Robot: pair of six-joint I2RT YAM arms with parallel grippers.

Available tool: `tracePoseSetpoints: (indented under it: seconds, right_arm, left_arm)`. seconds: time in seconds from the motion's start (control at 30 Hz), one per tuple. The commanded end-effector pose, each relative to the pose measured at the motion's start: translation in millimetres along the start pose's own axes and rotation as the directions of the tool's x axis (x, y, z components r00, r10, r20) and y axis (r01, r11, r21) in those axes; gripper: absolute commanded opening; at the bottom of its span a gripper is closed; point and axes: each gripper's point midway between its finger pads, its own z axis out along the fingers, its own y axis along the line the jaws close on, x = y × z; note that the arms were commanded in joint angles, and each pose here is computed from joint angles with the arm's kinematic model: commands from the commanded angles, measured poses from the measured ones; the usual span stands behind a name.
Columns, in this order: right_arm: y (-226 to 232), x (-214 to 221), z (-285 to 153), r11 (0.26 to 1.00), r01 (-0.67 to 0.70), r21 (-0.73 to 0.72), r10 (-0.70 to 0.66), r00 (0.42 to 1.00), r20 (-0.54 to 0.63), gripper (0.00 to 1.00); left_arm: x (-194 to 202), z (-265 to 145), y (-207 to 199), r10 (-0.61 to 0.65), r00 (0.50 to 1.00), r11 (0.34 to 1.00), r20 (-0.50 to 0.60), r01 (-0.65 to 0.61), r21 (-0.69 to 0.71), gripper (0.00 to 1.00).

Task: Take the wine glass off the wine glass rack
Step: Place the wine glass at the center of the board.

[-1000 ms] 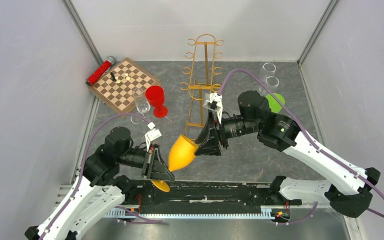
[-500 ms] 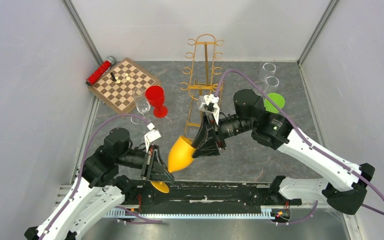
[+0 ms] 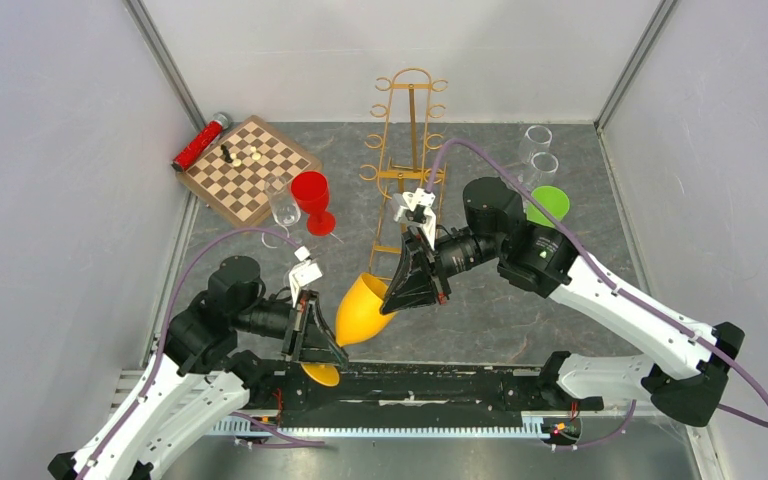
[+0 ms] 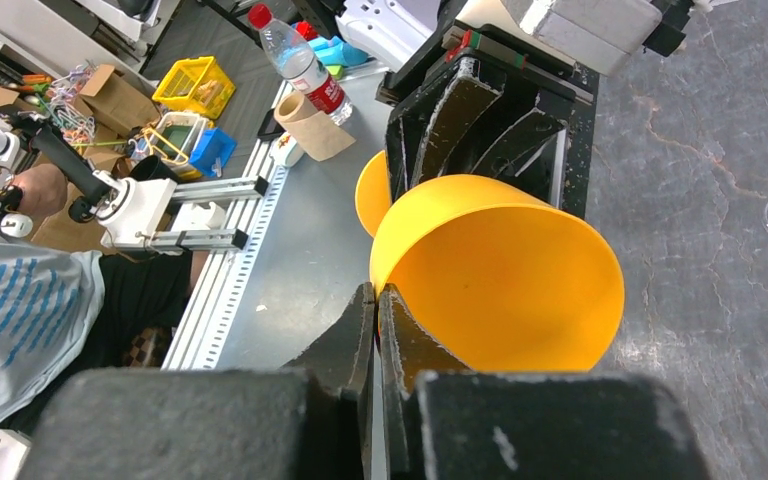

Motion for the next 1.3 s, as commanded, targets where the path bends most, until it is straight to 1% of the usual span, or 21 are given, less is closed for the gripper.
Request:
tracePoseSetpoints:
  seconds: [0.0, 0.03, 0.17, 0.3, 0.37, 0.43, 0.5, 0.63, 0.8, 0.87, 0.97, 1.1, 1.2, 1.27]
  right_arm:
    - [14.7, -11.0, -3.5, 0.996, 0.070, -0.052, -0.068, 0.997, 0.036, 0.00]
    - [14.9, -10.1, -3.5, 0.996, 0.069, -0.053, -0.068, 0.997, 0.035, 0.00]
    - [17.7, -7.8, -4.4, 0.996, 0.072, -0.057, -0.070, 0.997, 0.033, 0.00]
    - [19.2, -5.0, -6.7, 0.996, 0.077, -0.052, -0.075, 0.997, 0.027, 0.00]
    - [20.1, -4.0, -8.6, 0.996, 0.083, -0.044, -0.083, 0.996, 0.023, 0.00]
    - [21.6, -1.6, -11.1, 0.995, 0.091, -0.036, -0.090, 0.996, 0.016, 0.00]
    - [21.1, 3.5, -14.3, 0.995, 0.094, -0.017, -0.094, 0.996, -0.002, 0.00]
    - [9.3, 22.7, -22.1, 0.993, 0.090, 0.070, -0.085, 0.994, -0.072, 0.00]
    - [6.8, 38.6, -33.2, 0.986, 0.091, 0.137, -0.077, 0.992, -0.105, 0.00]
    - [4.0, 43.2, -38.4, 0.979, 0.108, 0.172, -0.087, 0.988, -0.125, 0.00]
    - [-6.6, 50.9, -49.7, 0.956, 0.113, 0.270, -0.069, 0.984, -0.166, 0.00]
    - [-30.6, 58.2, -69.4, 0.884, 0.118, 0.452, -0.031, 0.980, -0.194, 0.00]
    - [-51.1, 65.1, -90.1, 0.791, 0.109, 0.603, 0.023, 0.978, -0.207, 0.00]
    - [-64.9, 68.4, -107.7, 0.702, 0.103, 0.704, 0.063, 0.977, -0.205, 0.00]
  left_arm:
    - [-5.2, -0.9, 4.3, 0.044, 0.999, 0.998, 0.012, -0.044, -0.040, 0.16]
    - [-5.3, -0.8, 5.4, 0.042, 0.999, 0.998, 0.012, -0.041, -0.045, 0.21]
    - [-8.0, -1.0, 6.9, 0.044, 0.999, 0.997, 0.012, -0.043, -0.063, 0.38]
    - [-10.6, -1.5, 8.9, 0.046, 0.999, 0.995, 0.013, -0.045, -0.084, 0.48]
    - [-12.7, -2.2, 10.3, 0.053, 0.998, 0.994, 0.019, -0.050, -0.101, 0.56]
    - [-15.4, -3.0, 10.8, 0.057, 0.998, 0.992, 0.024, -0.053, -0.116, 0.59]
    - [-19.9, -4.1, 12.0, 0.065, 0.997, 0.988, 0.036, -0.059, -0.140, 0.60]
    - [-29.4, -5.9, 12.0, 0.087, 0.994, 0.982, 0.061, -0.075, -0.171, 0.63]
    - [-42.3, -6.8, 13.5, 0.103, 0.990, 0.975, 0.091, -0.082, -0.208, 0.64]
    - [-47.6, -7.5, 18.1, 0.106, 0.989, 0.968, 0.106, -0.078, -0.240, 0.64]
    - [-52.9, -7.7, 32.8, 0.092, 0.988, 0.952, 0.125, -0.050, -0.303, 0.65]
    - [-55.8, -6.3, 47.2, 0.075, 0.989, 0.937, 0.131, -0.025, -0.348, 0.65]
    - [-58.1, -5.0, 51.2, 0.078, 0.988, 0.934, 0.131, -0.027, -0.357, 0.65]
    - [-58.3, -3.8, 54.8, 0.077, 0.988, 0.932, 0.130, -0.025, -0.361, 0.65]
